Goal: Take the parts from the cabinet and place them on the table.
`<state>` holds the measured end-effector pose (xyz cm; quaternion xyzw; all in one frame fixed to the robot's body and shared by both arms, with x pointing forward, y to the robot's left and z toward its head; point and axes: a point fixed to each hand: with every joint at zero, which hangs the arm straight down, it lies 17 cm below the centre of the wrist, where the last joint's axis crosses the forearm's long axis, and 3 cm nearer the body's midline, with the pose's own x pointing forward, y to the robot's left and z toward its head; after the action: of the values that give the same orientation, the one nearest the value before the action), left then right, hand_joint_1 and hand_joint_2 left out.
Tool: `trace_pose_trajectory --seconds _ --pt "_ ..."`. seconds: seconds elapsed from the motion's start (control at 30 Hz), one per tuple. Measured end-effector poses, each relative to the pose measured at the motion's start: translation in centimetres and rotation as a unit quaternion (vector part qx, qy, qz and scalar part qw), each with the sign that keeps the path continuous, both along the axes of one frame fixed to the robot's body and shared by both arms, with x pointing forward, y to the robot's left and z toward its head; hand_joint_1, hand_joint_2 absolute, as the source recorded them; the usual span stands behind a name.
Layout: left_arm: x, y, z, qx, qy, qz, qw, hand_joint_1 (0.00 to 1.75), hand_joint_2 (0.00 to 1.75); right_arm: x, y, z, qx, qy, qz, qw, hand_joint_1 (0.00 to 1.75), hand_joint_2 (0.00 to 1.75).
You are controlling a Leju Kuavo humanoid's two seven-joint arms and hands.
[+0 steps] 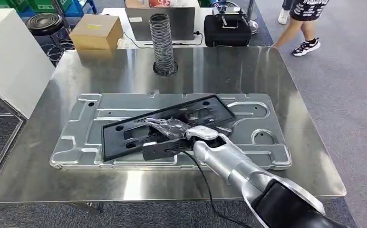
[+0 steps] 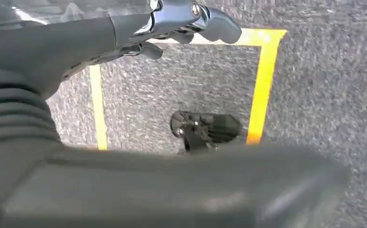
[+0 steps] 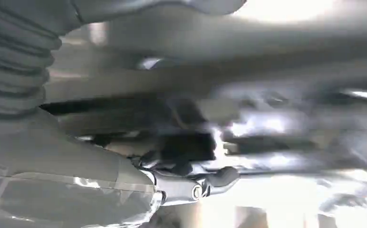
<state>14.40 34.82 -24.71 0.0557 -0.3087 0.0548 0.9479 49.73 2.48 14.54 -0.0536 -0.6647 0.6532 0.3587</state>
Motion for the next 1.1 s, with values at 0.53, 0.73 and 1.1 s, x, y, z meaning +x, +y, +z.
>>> trace_pose_trajectory --seconds 0.53,0.73,1.1 --pt "-0.7 0.2 -0.1 0.003 0.003 0.006 1.000 0.00 0.00 -4.7 -9.8 26.5 0.560 0.145 0.173 0.797 0.00 0.00" --pt "-1.4 0.7 -0.2 0.005 -0.001 0.041 0.999 0.00 0.00 -9.8 -17.4 34.1 0.632 0.000 0.198 0.749 0.00 0.00" --pt "-1.5 0.7 -0.1 0.001 -0.005 0.068 0.998 0.00 0.00 -16.2 -23.3 35.1 0.630 -0.180 0.150 0.740 0.00 0.00"
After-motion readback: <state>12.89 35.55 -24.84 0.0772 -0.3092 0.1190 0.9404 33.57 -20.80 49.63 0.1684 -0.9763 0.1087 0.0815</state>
